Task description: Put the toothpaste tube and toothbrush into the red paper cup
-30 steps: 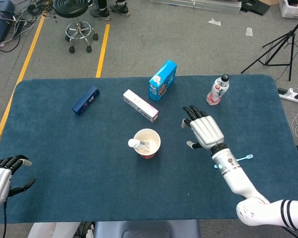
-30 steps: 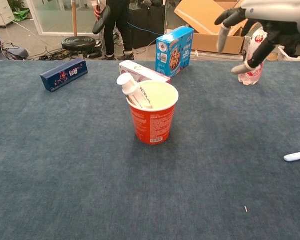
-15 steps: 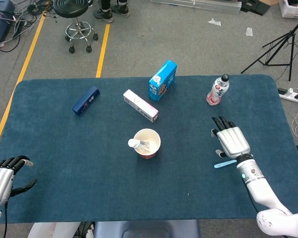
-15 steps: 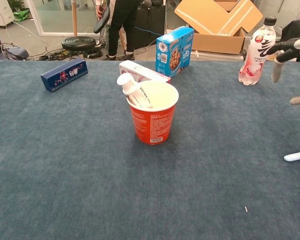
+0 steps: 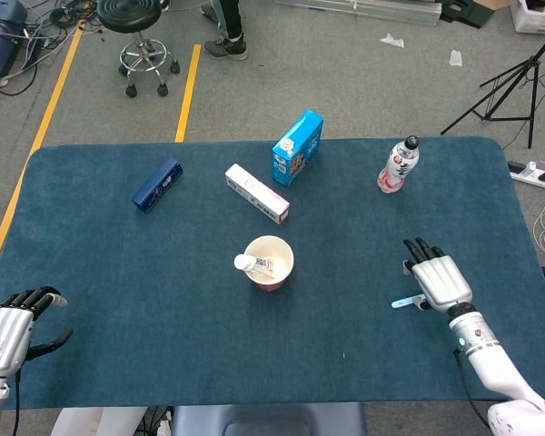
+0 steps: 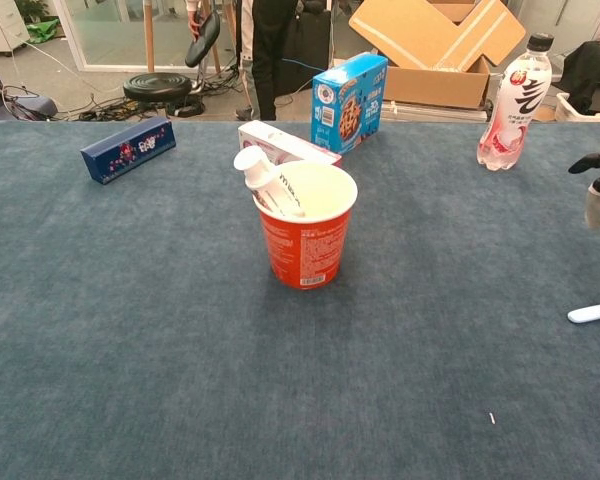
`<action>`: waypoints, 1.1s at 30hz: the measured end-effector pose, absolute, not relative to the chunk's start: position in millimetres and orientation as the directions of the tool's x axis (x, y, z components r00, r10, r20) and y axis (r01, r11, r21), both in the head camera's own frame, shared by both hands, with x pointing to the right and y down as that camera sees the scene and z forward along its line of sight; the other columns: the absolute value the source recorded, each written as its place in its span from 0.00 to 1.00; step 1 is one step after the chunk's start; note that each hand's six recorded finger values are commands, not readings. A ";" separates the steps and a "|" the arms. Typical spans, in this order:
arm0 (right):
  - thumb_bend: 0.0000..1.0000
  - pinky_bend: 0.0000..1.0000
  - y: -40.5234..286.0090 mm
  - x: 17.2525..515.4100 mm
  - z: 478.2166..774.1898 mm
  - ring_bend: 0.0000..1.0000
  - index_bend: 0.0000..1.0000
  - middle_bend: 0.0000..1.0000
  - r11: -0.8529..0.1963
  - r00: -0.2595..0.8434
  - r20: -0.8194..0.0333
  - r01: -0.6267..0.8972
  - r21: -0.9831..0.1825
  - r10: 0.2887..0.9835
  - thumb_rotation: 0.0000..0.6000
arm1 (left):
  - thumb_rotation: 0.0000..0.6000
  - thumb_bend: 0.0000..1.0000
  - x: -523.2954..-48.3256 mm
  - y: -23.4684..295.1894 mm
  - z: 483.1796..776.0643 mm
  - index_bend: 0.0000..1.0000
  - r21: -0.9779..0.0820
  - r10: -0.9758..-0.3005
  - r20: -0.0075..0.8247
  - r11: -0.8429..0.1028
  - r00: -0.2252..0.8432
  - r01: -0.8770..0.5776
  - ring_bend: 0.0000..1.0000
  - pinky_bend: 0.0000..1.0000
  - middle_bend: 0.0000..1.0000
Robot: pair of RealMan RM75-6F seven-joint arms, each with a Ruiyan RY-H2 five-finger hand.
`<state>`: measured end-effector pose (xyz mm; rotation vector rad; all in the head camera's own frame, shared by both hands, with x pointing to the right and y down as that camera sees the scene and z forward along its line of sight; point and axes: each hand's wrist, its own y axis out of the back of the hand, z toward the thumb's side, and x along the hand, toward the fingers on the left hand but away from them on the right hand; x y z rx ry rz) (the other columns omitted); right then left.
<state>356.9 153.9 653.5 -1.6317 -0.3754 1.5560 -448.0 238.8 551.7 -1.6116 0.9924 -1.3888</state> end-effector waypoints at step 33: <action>0.19 0.23 188.6 376.9 701.6 0.00 0.45 0.08 -0.683 0.163 -0.760 -0.351 -0.641 0.629 1.00 | 1.00 0.15 -448.3 239.6 550.5 0.44 -0.914 -0.916 0.390 -0.398 0.095 -0.077 0.37 0.42 0.37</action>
